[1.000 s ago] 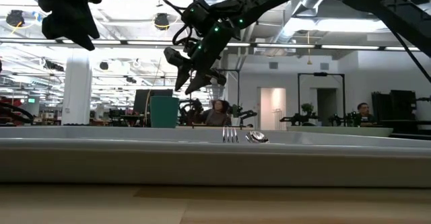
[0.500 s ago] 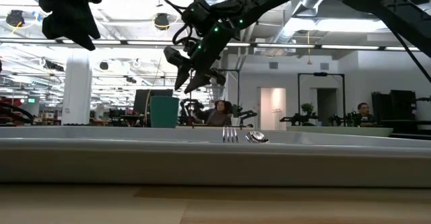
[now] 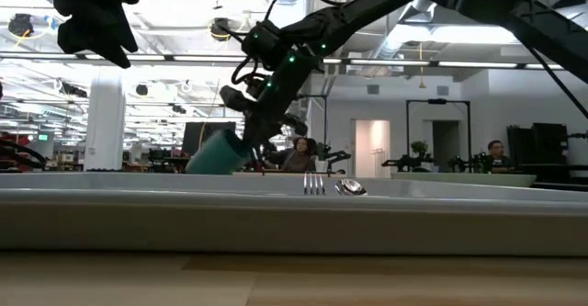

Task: Pick and place plate/cup/fork/spoon on tray
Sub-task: Put the green cup on the top left of the gray tray

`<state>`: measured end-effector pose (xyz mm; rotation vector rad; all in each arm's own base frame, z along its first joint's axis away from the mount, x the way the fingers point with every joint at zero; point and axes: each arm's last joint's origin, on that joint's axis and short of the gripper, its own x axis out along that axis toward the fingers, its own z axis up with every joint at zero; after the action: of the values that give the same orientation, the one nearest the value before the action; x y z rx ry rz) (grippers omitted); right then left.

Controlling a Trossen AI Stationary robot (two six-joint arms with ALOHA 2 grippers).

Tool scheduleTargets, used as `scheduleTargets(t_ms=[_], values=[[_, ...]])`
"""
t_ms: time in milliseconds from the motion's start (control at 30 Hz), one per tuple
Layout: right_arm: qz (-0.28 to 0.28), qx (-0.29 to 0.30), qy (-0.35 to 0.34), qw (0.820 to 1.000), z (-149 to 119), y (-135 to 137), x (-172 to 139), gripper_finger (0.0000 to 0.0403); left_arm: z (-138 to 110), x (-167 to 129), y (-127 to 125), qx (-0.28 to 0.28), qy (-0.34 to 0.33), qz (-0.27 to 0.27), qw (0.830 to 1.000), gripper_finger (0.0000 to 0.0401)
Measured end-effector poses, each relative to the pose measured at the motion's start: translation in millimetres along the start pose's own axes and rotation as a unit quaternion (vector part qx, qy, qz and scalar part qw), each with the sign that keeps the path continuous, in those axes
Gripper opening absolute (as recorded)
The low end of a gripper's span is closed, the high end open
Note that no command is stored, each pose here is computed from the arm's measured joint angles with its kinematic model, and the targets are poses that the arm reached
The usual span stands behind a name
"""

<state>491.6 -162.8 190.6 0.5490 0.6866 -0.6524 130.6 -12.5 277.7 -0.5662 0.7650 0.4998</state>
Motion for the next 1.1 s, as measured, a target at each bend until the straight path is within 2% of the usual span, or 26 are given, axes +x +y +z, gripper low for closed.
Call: scheduleTargets(t_ms=[67,200,600,667,1100], values=[[0.006,-0.004,0.001,1.000,0.5,0.6,-0.7,0.0017,0.1,0.0,0.1,0.000,-0.001,0.001,1.000,0.0181],[0.016,-0.001,0.003,1.000,1.5,1.7,-2.5,0.0006,0.1,0.0,0.1,-0.002,-0.001,0.001,1.000,0.0181],[0.032,-0.025,0.025,0.999,-0.6,14.9,-22.7,0.0002,0.1,0.0,0.1,0.004,-0.001,0.001,1.000,0.0181],[0.032,-0.028,0.045,0.998,-0.9,13.4,-30.4,0.0002,0.1,0.0,0.1,0.004,-0.001,0.001,1.000,0.0181],[0.038,-0.053,0.071,0.995,11.3,11.6,-75.0,0.0001,0.1,-0.1,0.1,0.018,-0.002,0.002,1.000,0.0181]])
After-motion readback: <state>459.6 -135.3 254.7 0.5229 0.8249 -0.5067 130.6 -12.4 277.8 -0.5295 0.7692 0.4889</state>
